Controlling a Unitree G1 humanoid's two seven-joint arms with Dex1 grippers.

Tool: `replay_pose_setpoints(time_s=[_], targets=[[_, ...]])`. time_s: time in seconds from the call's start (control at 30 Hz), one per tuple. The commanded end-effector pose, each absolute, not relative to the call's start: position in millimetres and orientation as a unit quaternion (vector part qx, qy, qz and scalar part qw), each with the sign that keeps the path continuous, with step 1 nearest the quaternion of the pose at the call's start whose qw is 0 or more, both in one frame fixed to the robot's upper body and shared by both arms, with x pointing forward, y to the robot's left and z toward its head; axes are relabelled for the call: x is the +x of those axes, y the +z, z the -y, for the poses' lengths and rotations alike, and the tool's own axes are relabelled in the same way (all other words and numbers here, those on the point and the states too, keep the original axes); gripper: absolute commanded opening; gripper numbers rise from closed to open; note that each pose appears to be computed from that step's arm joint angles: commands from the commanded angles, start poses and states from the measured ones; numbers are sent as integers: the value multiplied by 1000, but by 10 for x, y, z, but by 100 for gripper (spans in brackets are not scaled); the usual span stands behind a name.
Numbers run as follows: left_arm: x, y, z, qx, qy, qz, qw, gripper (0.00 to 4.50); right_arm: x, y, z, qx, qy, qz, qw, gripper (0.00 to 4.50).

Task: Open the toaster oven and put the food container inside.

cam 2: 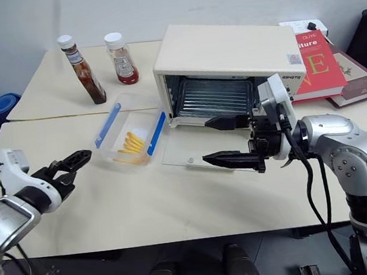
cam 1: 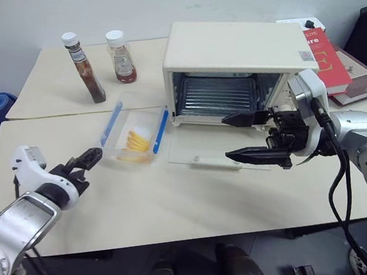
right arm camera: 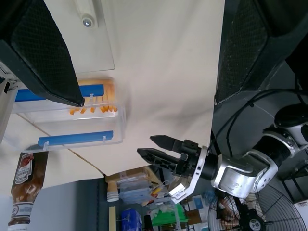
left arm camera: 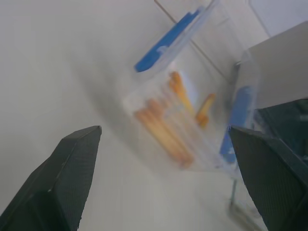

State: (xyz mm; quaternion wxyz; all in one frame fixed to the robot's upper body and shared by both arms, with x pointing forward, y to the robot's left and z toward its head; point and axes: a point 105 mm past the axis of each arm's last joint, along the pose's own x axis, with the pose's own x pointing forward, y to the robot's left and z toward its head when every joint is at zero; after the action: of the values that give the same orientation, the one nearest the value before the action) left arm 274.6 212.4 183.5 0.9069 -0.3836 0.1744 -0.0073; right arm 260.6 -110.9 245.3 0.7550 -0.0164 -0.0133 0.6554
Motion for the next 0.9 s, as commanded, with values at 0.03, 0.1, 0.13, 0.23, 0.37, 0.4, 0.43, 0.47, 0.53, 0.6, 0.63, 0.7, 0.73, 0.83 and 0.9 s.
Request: replay_pose_setpoints(time_s=[0.03,0.1,0.13,0.23,0.37,0.4,0.43,0.47,0.53,0.6,0.63,0.7,0.73,0.83,0.9], targets=[[2762,1886,-1992,-402,4,-175,899,448,2550,2565,1127,-31,657,30,753,450],[2813,1856,-1927,-407,13,-193,893,448,2548,2559,1123,-30,656,28,753,450],[2884,1842,-1908,-410,23,-207,888,448,2542,2550,1117,-30,657,27,753,450],[3013,1829,-1921,-415,48,-230,879,448,2536,2549,1102,-27,656,28,754,450],[3189,1746,-1914,-413,68,-274,866,448,2522,2545,1099,-20,652,30,758,450],[3226,1725,-1920,-414,73,-283,862,448,2519,2540,1098,-21,651,29,759,450],[3262,1717,-1915,-412,73,-291,860,448,2515,2540,1095,-21,649,30,760,450],[3285,1713,-1911,-411,73,-296,859,448,2512,2541,1093,-20,649,30,760,450],[3366,1756,-1848,-406,57,-302,861,448,2501,2557,1102,-16,645,33,763,450],[3422,1794,-1801,-402,46,-307,861,448,2487,2556,1109,-15,642,34,766,450],[3438,1797,-1791,-400,45,-310,861,430,2481,2552,1112,-14,640,34,767,450],[3463,1791,-1775,-399,44,-317,859,391,2474,2547,1111,-12,637,34,770,450],[3469,1786,-1776,-398,45,-320,859,362,2471,2545,1110,-11,636,35,771,450],[3516,1780,-1811,-402,45,-324,855,271,2453,2549,1103,-7,634,37,773,450],[3552,1756,-1934,-399,62,-327,854,212,2448,2557,1104,-3,631,40,775,450]])
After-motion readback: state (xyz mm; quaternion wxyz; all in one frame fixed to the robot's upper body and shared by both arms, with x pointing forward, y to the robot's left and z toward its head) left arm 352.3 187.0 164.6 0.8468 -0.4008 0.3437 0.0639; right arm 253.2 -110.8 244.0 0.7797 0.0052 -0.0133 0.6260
